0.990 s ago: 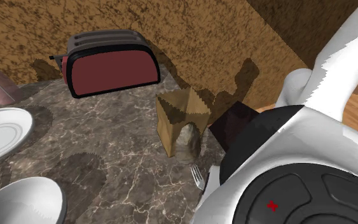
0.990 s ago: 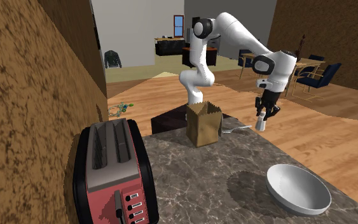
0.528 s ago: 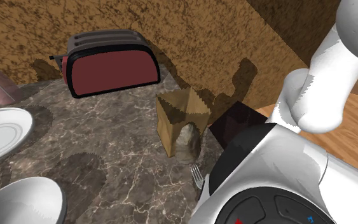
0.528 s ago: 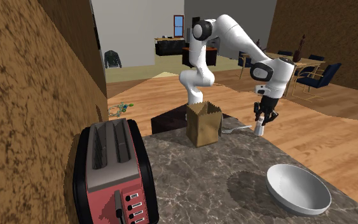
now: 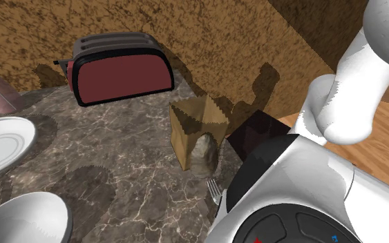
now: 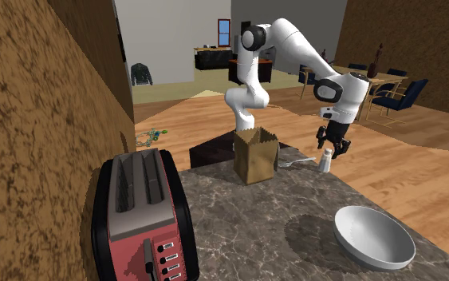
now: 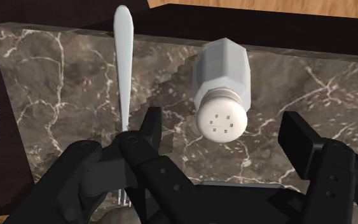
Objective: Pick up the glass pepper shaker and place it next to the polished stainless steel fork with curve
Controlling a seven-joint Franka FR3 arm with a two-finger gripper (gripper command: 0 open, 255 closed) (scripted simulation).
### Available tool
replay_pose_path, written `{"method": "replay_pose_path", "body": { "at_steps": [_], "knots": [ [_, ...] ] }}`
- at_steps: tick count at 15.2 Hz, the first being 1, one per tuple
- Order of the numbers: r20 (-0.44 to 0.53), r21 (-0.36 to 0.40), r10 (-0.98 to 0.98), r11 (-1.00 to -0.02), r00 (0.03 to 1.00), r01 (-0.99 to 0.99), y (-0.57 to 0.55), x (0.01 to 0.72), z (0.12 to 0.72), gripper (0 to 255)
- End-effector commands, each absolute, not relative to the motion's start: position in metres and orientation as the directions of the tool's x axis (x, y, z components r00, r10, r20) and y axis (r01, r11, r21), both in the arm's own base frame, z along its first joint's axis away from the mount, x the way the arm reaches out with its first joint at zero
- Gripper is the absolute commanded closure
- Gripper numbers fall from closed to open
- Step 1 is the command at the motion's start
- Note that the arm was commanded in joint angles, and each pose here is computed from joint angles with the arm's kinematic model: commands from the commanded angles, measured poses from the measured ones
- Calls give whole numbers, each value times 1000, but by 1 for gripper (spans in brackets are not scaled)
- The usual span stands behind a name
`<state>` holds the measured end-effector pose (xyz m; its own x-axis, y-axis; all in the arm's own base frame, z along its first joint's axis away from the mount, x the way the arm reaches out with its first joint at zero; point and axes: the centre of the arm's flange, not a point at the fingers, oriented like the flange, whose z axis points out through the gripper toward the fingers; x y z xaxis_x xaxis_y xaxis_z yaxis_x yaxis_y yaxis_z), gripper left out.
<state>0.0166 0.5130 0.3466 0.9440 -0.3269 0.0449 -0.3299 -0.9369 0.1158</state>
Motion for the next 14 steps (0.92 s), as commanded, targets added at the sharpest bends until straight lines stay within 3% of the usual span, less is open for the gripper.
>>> {"method": "replay_pose_path", "body": {
  "at_steps": [1, 4, 8, 14],
  "knots": [
    [45, 116, -327, -937, 944, -330, 513, 17, 347, 0],
    [45, 116, -327, -937, 944, -330, 513, 17, 347, 0],
    [45, 116, -327, -937, 944, -330, 519, 16, 396, 0],
    [45, 116, -327, -937, 944, -330, 519, 16, 396, 0]
  ]
}}
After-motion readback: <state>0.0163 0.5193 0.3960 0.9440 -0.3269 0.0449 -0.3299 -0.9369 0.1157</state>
